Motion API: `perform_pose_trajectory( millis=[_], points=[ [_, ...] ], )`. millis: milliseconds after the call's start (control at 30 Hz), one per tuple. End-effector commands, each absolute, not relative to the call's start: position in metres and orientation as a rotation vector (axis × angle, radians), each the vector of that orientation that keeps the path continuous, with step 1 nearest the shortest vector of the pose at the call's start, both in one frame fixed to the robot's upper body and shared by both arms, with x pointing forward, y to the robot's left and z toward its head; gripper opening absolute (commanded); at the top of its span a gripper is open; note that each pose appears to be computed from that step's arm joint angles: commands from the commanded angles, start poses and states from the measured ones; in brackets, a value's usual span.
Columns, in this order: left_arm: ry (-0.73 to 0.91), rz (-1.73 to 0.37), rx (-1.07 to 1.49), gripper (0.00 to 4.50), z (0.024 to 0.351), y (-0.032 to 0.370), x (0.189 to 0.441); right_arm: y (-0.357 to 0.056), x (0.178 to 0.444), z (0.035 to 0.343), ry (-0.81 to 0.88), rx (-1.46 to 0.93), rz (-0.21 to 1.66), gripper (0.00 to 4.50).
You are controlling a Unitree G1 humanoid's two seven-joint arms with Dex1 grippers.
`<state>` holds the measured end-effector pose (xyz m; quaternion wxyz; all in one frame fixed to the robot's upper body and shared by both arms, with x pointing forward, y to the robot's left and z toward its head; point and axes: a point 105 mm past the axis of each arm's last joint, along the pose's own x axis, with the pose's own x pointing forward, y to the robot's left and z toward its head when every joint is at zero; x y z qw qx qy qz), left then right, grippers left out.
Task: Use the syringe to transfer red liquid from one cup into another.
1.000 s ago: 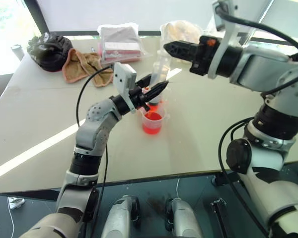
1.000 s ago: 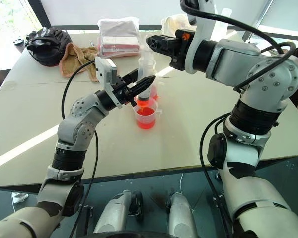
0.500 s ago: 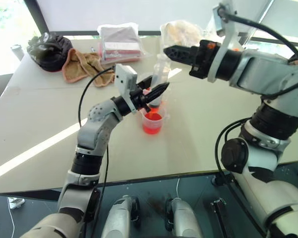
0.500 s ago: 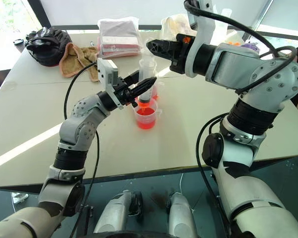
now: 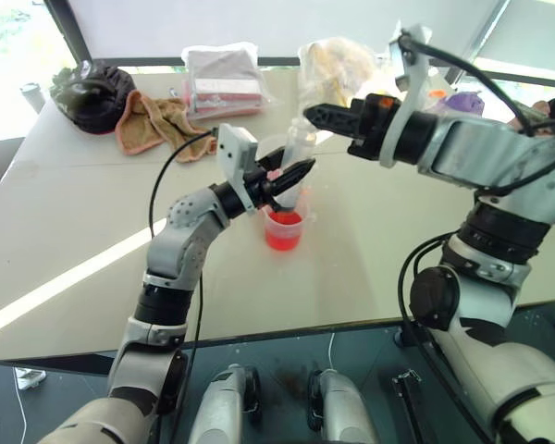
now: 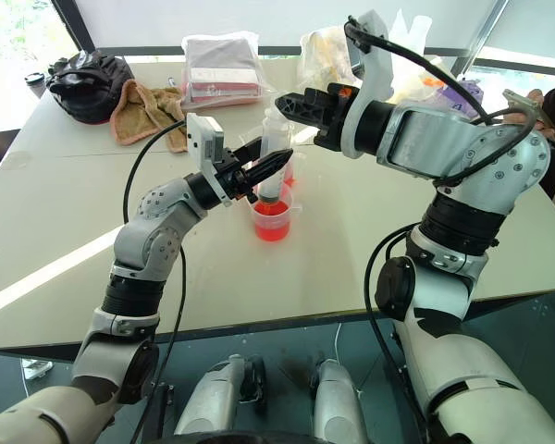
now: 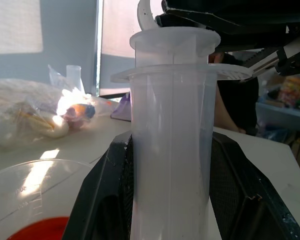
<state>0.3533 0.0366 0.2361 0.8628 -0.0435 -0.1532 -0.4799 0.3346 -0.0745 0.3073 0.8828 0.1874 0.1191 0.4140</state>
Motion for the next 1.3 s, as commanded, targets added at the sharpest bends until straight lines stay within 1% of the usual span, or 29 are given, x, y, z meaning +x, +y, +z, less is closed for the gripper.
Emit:
perform_pose_trajectory(
  millis=[33, 267, 567, 633, 667, 767, 800, 1133, 1300],
  points=[
    [-0.455, -1.016, -0.092, 1.46, 0.272, 0.03, 0.345, -0.037, 0.308, 0.292, 0.359, 0.366, 1.101, 0.06],
    [-0.463, -1.014, -0.096, 1.46, 0.276, 0.031, 0.346, -0.037, 0.303, 0.286, 0.39, 0.369, 1.092, 0.06],
    [-0.46, -1.017, -0.091, 1.46, 0.273, 0.03, 0.345, -0.041, 0.297, 0.296, 0.358, 0.325, 1.079, 0.06],
    [-0.46, -1.016, -0.092, 1.46, 0.273, 0.03, 0.345, -0.042, 0.296, 0.298, 0.35, 0.318, 1.08, 0.87],
    [-0.46, -1.015, -0.092, 1.46, 0.273, 0.03, 0.345, -0.043, 0.296, 0.298, 0.347, 0.312, 1.075, 1.09],
    [-0.46, -1.011, -0.095, 1.46, 0.273, 0.03, 0.346, -0.048, 0.299, 0.297, 0.351, 0.281, 1.043, 2.7],
    [-0.461, -1.01, -0.094, 1.46, 0.273, 0.03, 0.346, -0.051, 0.3, 0.296, 0.352, 0.266, 1.035, 3.11],
    [-0.467, -0.999, -0.099, 1.46, 0.275, 0.032, 0.346, -0.087, 0.299, 0.314, 0.288, 0.173, 0.989, 3.11],
    [-0.458, -0.999, -0.096, 1.46, 0.273, 0.034, 0.347, -0.134, 0.289, 0.32, 0.257, 0.114, 0.93, 3.11]
  ],
)
